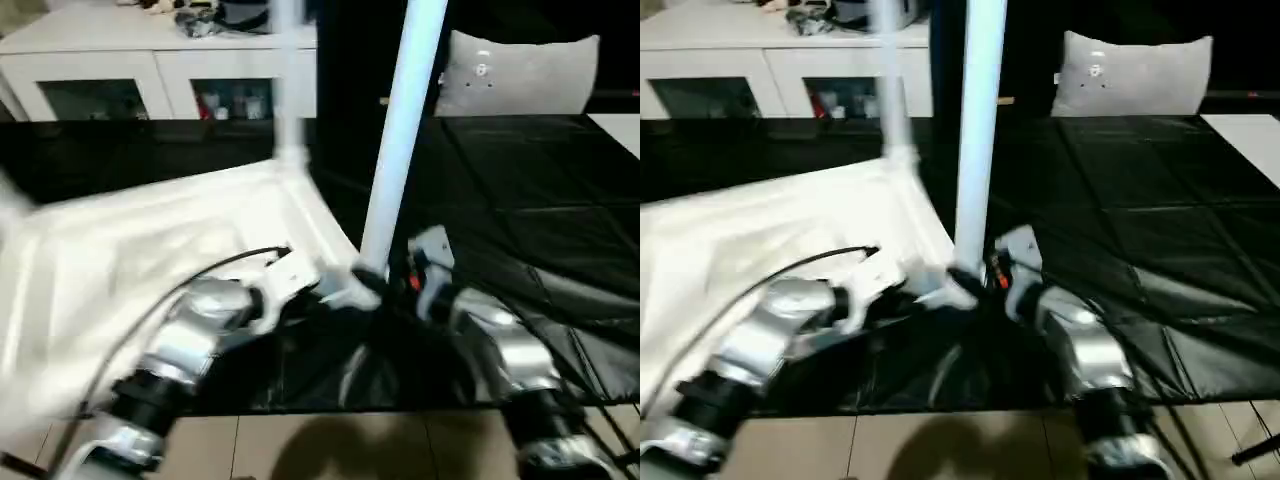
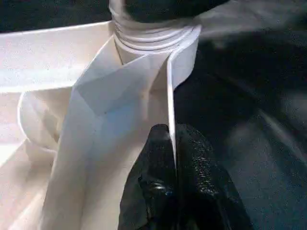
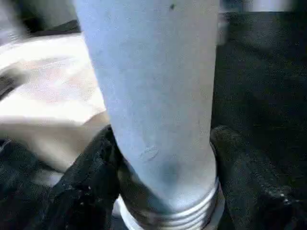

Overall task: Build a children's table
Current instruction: Rotate leg to tighten

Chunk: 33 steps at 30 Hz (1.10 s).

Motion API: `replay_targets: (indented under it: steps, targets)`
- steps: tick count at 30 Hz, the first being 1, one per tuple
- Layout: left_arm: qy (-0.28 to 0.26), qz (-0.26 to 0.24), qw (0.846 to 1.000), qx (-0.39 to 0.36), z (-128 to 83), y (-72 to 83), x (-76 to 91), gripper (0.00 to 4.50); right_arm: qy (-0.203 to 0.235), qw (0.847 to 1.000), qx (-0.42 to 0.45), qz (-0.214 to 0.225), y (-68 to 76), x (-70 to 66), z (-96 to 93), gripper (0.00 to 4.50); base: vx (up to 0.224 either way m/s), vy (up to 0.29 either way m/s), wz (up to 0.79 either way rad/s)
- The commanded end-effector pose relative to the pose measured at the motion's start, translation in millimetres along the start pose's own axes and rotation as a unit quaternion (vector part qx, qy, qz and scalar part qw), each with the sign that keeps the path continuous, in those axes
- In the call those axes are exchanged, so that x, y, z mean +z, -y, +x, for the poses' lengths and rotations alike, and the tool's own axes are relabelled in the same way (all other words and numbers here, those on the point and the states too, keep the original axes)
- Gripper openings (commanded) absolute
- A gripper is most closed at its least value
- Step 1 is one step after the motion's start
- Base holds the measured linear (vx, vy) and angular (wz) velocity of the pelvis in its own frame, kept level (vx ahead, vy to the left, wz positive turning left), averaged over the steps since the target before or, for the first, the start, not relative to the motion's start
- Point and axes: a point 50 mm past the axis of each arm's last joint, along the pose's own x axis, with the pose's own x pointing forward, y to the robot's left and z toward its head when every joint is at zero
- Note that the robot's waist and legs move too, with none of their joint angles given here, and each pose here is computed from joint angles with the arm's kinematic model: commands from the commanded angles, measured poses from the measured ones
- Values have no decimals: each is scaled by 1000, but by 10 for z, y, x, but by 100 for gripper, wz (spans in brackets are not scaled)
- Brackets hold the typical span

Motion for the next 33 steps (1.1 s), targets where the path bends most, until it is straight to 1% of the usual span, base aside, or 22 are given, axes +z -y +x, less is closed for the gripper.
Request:
replay_targets:
  steps: [1, 2, 4, 5, 6, 8, 9, 11, 14, 17, 18, 19, 21, 22, 23, 26, 27, 31, 32, 33]
  targets:
    - [70, 31, 997, 5, 180, 128, 417, 0, -69, 996, -25, 40, -162, -274, 176, 256, 0, 0, 0]
    - [71, 28, 997, 14, 202, 131, 449, 0, -71, 996, -37, 42, -151, -273, 195, 256, 0, 0, 0]
    - [73, 27, 997, 25, 228, 143, 493, 0, -61, 996, -45, 42, -131, -252, 205, 256, 0, 0, 0]
    - [72, 28, 997, 26, 230, 148, 497, 0, -52, 997, -46, 39, -125, -235, 204, 304, 0, 0, 0]
    - [68, 29, 997, 30, 226, 151, 492, 0, -41, 997, -48, 38, -119, -215, 203, 304, 0, 0, 0]
    - [60, 33, 997, 37, 206, 130, 457, 0, -24, 998, -44, 32, -111, -185, 180, 334, 0, 0, 0]
    - [58, 34, 997, 39, 202, 124, 449, 0, -23, 998, -44, 30, -107, -183, 173, 334, 0, 0, 0]
    - [57, 41, 996, 52, 164, 61, 403, 0, -9, 1000, -28, 12, -78, -174, 92, 354, 0, 0, 0]
    - [54, 30, 996, 56, 121, -4, 341, 0, 2, 1000, -5, -11, -14, -164, -56, 379, 0, 0, 0]
    - [49, 35, 997, 44, 80, -40, 282, 0, 20, 999, 24, -20, 47, -101, -202, 405, 0, 0, 0]
    - [51, 35, 997, 37, 67, -42, 271, 0, 23, 999, 36, -26, 63, -81, -250, 405, 0, 0, 0]
    - [55, 35, 998, 24, 50, -41, 256, 0, 24, 998, 52, -39, 92, -54, -321, 429, 0, 0, 0]
    - [52, 43, 998, 5, 23, -39, 219, 0, 19, 994, 85, -60, 128, -15, -432, 429, 0, 0, 0]
    - [48, 49, 998, -3, 11, -39, 200, 0, 14, 993, 94, -68, 147, 2, -468, 445, 0, 0, 0]
    - [43, 59, 997, -16, -7, -39, 170, 0, -2, 990, 114, -81, 188, 37, -539, 445, 0, 0, 0]
    - [34, 80, 995, -47, -57, -37, 115, 0, -22, 985, 141, -102, 226, 90, -617, 445, 0, 0, 0]
    - [29, 97, 993, -66, -90, -42, 87, 0, -28, 980, 155, -118, 240, 130, -647, 445, 0, 0, 0]
    - [15, 130, 986, -108, -162, -53, 29, 0, -38, 971, 185, -146, 279, 204, -700, 445, 0, 0, 0]
    - [9, 147, 980, -130, -198, -57, 8, 0, -41, 967, 200, -154, 285, 227, -708, 445, 0, 0, 0]
    - [8, 149, 980, -132, -201, -58, 6, 0, -42, 966, 202, -154, 285, 229, -709, 445, 0, 0, 0]
